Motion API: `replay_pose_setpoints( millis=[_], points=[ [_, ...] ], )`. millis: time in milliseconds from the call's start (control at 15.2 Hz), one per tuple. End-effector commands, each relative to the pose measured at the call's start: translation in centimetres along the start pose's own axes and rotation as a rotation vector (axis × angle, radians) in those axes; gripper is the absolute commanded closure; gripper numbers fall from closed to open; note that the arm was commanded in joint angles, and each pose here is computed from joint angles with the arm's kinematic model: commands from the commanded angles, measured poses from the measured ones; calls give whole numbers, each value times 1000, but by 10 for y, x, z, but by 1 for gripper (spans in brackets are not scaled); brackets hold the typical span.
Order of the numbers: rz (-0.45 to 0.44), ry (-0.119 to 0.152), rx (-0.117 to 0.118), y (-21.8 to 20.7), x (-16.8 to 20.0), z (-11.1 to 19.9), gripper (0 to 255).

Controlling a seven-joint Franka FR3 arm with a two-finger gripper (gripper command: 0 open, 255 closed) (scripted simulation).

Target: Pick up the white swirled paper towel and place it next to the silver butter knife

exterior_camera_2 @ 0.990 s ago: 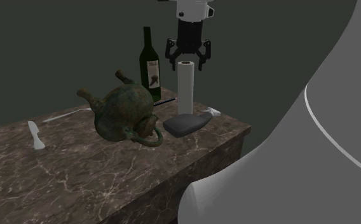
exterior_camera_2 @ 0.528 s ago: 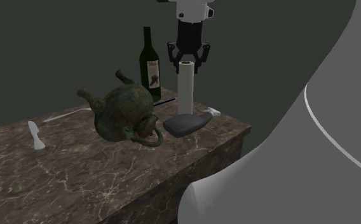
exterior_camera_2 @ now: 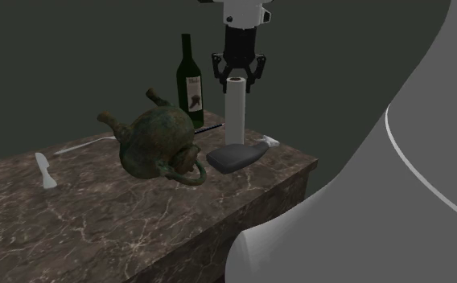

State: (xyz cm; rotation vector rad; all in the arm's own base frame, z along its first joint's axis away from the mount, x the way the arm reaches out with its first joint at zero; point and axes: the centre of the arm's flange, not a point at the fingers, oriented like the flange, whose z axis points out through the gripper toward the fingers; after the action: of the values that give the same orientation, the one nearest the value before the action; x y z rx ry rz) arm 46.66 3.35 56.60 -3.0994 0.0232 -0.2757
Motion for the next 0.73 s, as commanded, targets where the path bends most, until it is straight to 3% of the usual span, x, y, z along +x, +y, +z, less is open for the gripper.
replay_pose_setpoints(
  millis=[0,660],
  points=[
    [0,0,0,0,0,0,255],
    [0,0,0,-2,9,-52,255]
  ],
)
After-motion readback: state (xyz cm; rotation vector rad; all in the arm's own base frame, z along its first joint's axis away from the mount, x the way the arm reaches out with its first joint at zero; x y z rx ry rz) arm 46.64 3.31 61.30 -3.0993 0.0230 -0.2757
